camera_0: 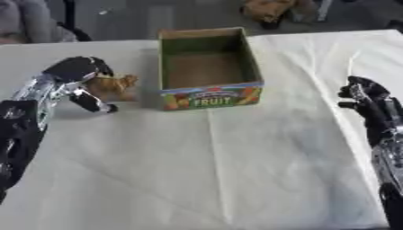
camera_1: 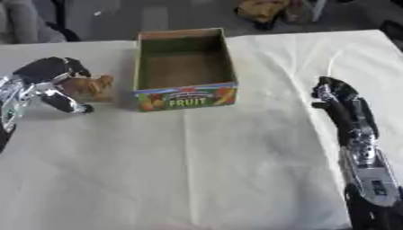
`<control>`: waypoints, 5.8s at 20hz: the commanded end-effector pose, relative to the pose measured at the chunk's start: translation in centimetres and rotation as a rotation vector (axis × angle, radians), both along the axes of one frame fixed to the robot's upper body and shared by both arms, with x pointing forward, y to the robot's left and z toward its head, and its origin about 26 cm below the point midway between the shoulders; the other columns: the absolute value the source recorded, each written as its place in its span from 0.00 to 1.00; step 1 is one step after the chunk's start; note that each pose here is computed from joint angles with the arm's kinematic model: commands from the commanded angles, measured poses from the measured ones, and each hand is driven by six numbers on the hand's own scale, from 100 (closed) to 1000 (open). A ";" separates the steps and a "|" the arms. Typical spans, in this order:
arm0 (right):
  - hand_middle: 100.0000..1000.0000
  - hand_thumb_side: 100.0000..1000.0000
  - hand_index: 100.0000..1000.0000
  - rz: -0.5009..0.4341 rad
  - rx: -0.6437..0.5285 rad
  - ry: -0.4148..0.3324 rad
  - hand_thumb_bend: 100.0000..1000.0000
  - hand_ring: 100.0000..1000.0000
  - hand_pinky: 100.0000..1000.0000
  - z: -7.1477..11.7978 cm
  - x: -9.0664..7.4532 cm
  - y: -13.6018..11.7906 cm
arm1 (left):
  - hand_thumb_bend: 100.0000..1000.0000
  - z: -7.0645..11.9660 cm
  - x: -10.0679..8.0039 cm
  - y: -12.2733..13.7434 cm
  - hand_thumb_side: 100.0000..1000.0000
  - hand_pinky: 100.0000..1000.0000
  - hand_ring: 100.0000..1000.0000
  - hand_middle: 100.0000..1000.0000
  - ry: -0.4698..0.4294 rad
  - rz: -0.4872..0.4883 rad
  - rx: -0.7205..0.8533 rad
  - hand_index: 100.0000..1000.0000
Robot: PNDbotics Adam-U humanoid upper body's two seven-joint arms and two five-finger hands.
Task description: Pick up objects on the table and place them in the box.
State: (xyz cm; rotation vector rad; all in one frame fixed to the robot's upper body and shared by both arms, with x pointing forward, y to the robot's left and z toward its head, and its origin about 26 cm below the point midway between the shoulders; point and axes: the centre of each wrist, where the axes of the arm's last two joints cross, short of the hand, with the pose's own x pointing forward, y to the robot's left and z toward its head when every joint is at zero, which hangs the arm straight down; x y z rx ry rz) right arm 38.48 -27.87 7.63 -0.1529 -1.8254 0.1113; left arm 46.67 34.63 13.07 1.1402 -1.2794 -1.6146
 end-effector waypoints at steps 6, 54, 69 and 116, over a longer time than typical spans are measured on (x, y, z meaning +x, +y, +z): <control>0.57 0.51 0.76 0.006 -0.016 -0.042 0.00 0.68 0.62 1.4 0.3 -0.1 | 0.55 1.5 0.2 0.5 0.34 0.54 0.56 0.56 -0.052 0.008 0.005 0.74; 0.57 0.52 0.76 0.053 -0.017 -0.047 0.00 0.68 0.62 1.6 0.5 1.1 | 0.15 12.9 1.3 -10.8 0.13 0.04 0.06 0.05 -0.351 -0.365 -0.169 0.24; 0.57 0.53 0.76 0.095 -0.018 -0.063 0.00 0.68 0.62 2.2 0.8 2.4 | 0.14 8.9 2.3 -13.7 0.14 0.08 0.09 0.08 -0.333 -0.372 -0.134 0.28; 0.57 0.53 0.76 0.065 -0.021 -0.052 0.00 0.68 0.62 1.9 0.6 1.5 | 0.62 10.5 0.2 -9.3 0.13 0.65 0.74 0.73 -0.230 -0.387 -0.198 0.79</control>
